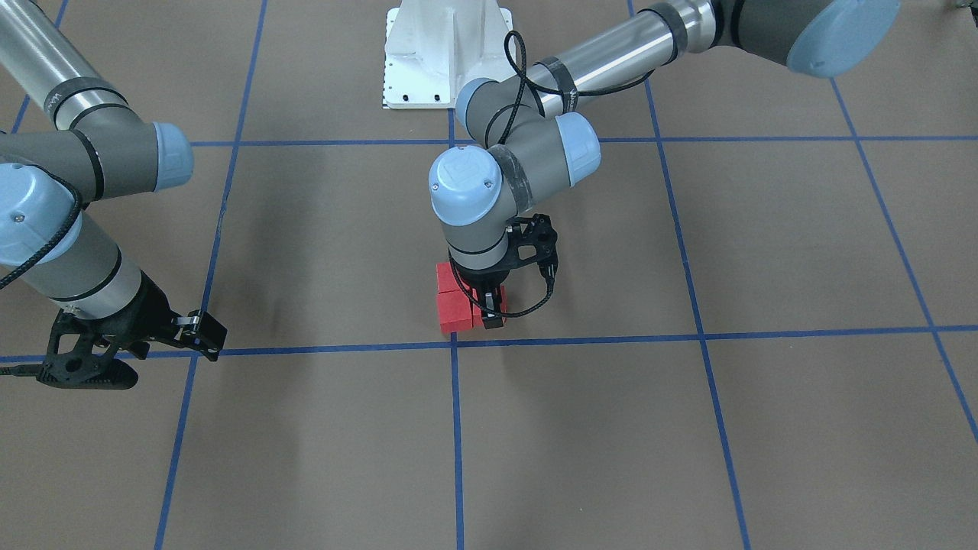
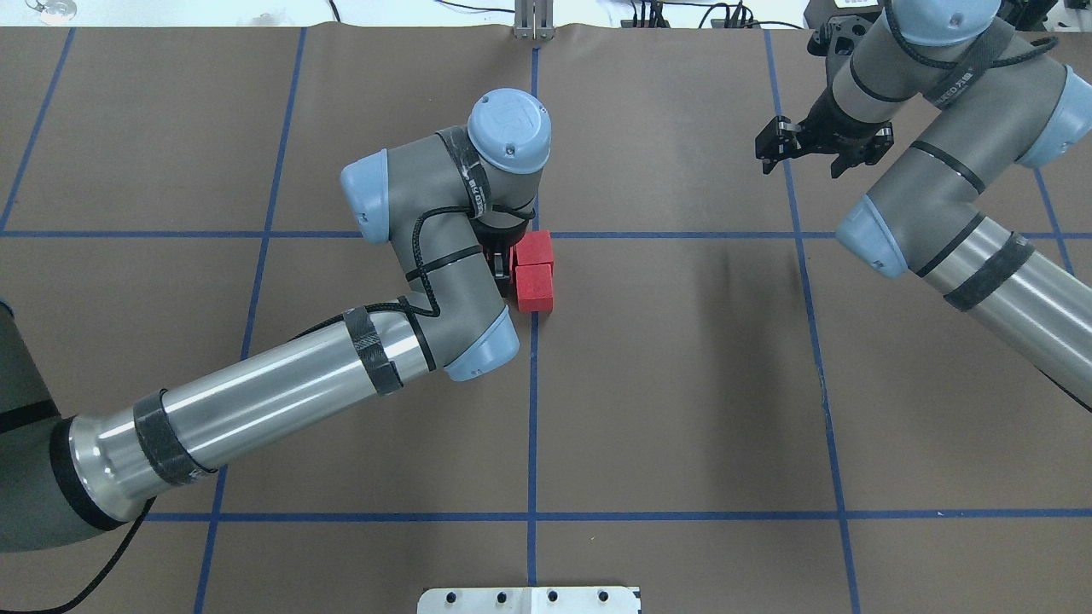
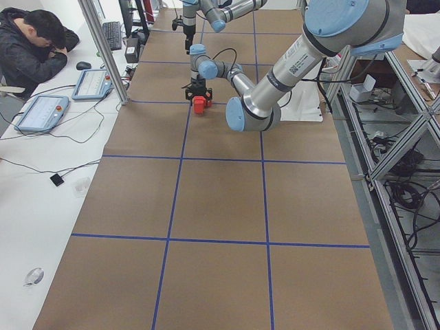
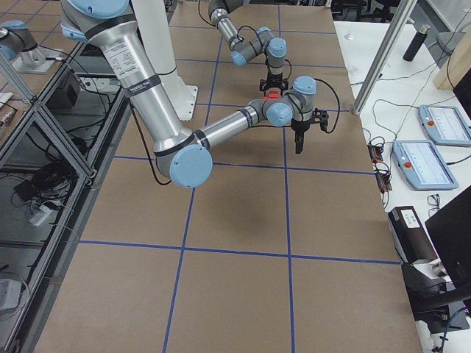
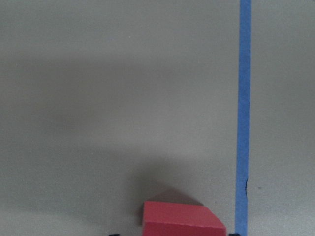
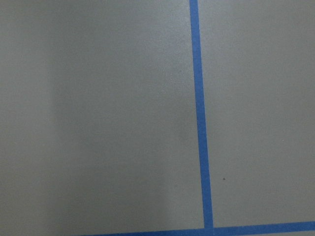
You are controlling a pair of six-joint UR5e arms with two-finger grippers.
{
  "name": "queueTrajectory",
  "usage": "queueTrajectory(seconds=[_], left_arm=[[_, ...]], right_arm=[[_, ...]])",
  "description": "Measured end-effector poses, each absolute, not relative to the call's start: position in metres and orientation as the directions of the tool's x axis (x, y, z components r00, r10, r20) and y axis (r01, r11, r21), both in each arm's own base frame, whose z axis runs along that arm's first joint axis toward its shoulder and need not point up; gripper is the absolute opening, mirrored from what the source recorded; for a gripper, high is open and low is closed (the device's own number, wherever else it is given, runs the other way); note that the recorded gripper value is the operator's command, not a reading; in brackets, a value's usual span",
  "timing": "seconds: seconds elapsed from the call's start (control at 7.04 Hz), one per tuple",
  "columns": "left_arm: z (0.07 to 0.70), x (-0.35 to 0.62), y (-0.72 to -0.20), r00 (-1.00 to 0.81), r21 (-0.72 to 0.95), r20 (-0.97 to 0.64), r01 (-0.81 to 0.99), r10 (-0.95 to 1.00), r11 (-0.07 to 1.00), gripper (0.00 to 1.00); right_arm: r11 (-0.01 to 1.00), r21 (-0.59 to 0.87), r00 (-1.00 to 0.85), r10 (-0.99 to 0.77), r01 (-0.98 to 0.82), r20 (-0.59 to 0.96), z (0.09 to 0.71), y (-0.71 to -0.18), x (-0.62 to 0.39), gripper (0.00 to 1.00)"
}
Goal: Form red blocks into L shape at center
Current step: 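Open the left gripper and release the cube beside the pair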
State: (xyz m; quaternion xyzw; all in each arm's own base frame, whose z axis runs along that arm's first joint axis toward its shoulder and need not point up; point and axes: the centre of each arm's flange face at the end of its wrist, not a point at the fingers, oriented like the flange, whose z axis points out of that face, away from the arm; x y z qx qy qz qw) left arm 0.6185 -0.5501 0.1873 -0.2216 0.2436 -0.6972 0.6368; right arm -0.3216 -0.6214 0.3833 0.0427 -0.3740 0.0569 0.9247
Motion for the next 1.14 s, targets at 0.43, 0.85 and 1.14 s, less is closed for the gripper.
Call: queueTrajectory(seconds=[0.43,0.85,1.14], left_arm=[[0.186,0.613,-0.555,-0.098,-0.623,-0.004,0.779,-0.995,-0.075,1.00],[0.163,0.572,-0.562,-0.106,-0.605,-0.007,0.792,-0.994,-0.080,1.00],[0.155,0.526,-0.537,-0.001,-0.588,-0.081,0.807,-0.997,0.047,1.00]], right_arm=[[0.990,0.036,0.713,0.074,-0.138,0.697,0.383,-0.622,-0.321,0.99],[0.989,0.037,0.712,0.076,-0.141,0.698,0.381,-0.623,-0.319,0.99],[0.989,0.038,0.711,0.076,-0.144,0.699,0.380,-0.625,-0.318,0.99]])
